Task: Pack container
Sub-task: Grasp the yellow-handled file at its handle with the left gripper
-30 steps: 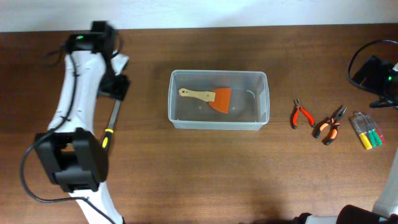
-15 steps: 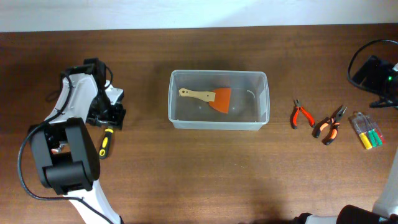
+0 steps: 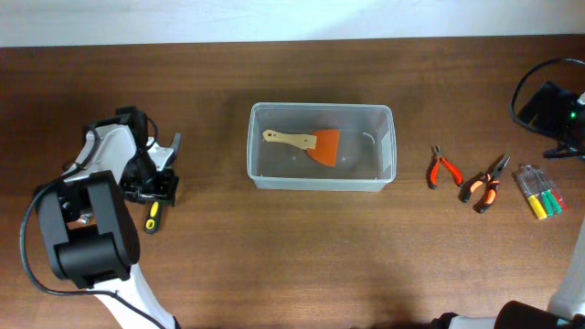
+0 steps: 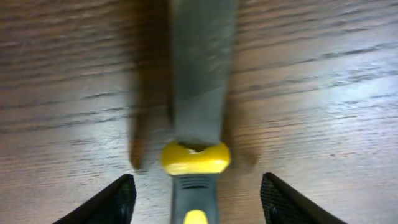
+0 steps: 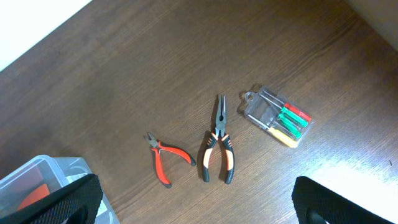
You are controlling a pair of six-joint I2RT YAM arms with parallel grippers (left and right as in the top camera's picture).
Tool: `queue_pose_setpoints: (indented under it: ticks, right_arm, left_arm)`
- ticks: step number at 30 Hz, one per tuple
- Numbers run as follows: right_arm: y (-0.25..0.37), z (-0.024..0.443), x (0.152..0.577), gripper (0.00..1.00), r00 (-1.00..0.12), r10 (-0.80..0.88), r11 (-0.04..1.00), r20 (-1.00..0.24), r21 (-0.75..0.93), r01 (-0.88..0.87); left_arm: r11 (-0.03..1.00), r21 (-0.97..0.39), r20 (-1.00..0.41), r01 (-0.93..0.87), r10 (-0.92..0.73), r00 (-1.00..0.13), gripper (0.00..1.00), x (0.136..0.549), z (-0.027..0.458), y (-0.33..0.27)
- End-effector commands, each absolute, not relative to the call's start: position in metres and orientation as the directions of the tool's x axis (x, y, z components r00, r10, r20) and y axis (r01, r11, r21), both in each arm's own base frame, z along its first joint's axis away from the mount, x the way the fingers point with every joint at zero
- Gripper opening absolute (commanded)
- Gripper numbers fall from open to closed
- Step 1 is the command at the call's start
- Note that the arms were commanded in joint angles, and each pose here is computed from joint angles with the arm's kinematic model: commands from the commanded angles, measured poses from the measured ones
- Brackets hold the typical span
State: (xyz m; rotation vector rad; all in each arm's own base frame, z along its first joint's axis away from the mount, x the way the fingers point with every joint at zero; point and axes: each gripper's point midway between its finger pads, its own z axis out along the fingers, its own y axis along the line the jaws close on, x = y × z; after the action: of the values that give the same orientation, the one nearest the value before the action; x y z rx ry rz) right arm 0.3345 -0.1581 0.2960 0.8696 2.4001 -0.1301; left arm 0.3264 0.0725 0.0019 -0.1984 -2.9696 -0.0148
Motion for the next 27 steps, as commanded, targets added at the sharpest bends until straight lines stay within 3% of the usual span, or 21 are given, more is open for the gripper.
queue_pose_setpoints:
  ticks: [1,15,27]
  right_arm:
    - [-0.16,0.294,0.334,0.99,-0.616,0.568,0.775,-0.546,0.102,0.624]
    - [-0.16,0.294,0.334,0.99,-0.616,0.568,0.775,-0.546,0.102,0.624]
    - [-0.16,0.294,0.334,0.99,-0.616,0.568,0.775,-0.546,0.103,0.624]
  left_arm:
    - [0.992,-0.03,0.155,0.126,0.129,-0.979,0.63,0.326,-0.002,0.069]
    - [0.984,-0.023,0.117,0.174,0.176,-0.977,0.56,0.327,-0.019,0.069]
    - [0.985,-0.019,0.107,0.174,0.175,-0.979,0.27,0.33,-0.02,0.07]
